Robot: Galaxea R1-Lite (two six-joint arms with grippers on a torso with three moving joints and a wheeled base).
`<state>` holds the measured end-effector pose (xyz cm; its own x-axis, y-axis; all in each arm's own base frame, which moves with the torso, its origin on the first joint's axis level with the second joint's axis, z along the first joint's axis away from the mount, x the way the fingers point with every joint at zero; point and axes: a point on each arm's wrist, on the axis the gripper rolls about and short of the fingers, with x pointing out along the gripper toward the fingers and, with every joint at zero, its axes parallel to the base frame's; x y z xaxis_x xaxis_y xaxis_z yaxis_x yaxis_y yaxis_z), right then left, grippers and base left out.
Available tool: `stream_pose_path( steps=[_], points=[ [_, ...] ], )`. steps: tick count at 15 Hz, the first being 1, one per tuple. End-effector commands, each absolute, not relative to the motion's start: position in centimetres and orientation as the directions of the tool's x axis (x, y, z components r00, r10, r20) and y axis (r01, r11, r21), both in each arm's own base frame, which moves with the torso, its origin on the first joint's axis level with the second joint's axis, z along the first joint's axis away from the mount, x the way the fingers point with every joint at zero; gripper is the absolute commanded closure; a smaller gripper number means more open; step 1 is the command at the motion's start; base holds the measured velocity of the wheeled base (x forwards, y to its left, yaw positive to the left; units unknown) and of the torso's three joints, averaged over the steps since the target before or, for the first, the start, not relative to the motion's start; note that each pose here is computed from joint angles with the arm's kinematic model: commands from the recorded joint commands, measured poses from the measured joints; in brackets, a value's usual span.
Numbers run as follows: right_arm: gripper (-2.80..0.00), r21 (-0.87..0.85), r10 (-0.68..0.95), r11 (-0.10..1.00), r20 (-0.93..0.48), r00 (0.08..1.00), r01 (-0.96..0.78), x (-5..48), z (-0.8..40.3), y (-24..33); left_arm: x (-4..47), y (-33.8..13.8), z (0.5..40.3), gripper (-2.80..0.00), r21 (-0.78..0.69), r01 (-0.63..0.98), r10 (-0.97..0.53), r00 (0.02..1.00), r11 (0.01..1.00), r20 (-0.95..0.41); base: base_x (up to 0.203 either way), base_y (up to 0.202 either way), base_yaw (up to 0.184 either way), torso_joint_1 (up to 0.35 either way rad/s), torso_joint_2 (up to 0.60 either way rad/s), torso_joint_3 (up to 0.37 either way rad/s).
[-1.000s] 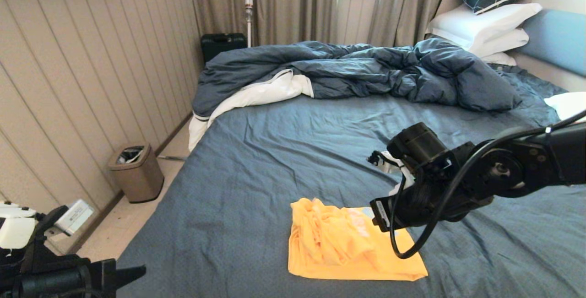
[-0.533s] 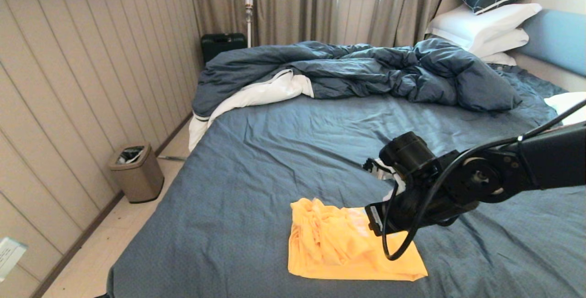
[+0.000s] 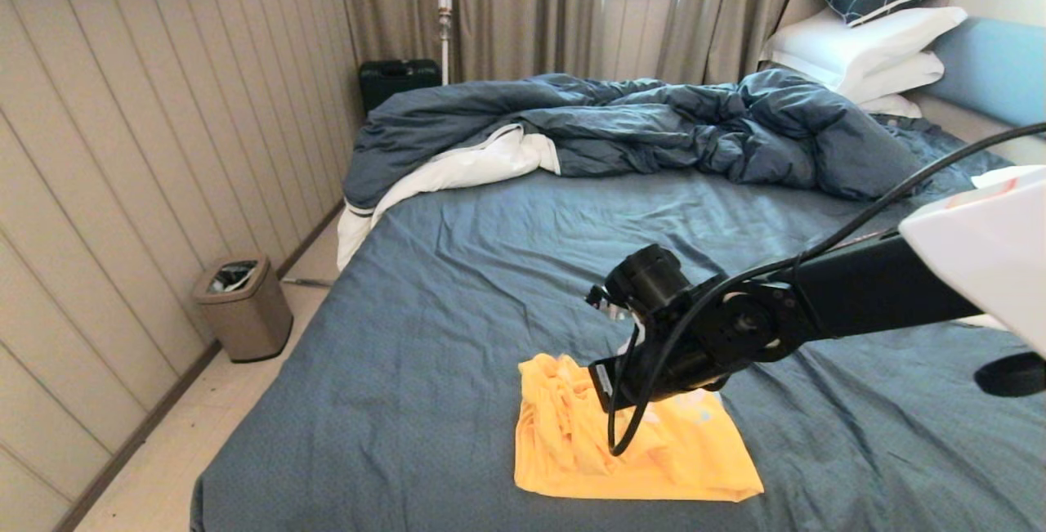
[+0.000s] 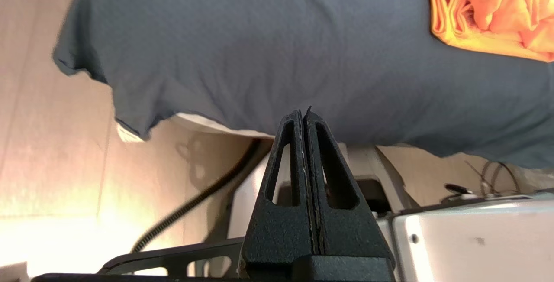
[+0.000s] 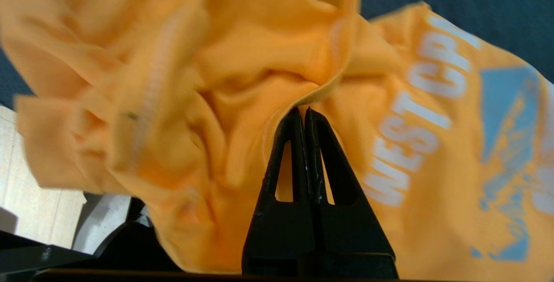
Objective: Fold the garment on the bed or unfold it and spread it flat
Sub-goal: Fold the yellow T-shirt
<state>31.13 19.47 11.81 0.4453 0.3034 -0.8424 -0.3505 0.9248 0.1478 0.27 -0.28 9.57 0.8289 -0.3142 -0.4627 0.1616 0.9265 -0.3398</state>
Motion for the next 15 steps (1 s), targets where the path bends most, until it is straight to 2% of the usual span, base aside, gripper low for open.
stream_pose_path(
  steps=[1,11,15],
  points=[
    [0.0,0.139,0.304,0.918,-0.848,0.434,-0.372,31.5,10.9,21.1,-0.8,0.1,9.1,0.0,-0.337,0.173,-0.3,0.877,0.925,-0.374,0.0,0.0,0.0,0.0,0.0,0.0],
    [0.0,0.154,0.397,0.862,-0.797,0.455,-0.482,31.4,11.2,28.2,-0.8,0.1,9.0,0.0,-0.339,0.161,-0.29,0.88,0.927,-0.375,0.0,0.0,0.0,0.0,0.0,0.0],
    [0.0,0.173,0.417,0.865,-0.77,0.483,-0.471,30.6,13.5,27.2,-0.8,0.1,9.0,0.0,-0.344,0.166,-0.298,0.877,0.924,-0.378,0.0,0.0,0.0,0.0,0.0,0.0]
  ],
)
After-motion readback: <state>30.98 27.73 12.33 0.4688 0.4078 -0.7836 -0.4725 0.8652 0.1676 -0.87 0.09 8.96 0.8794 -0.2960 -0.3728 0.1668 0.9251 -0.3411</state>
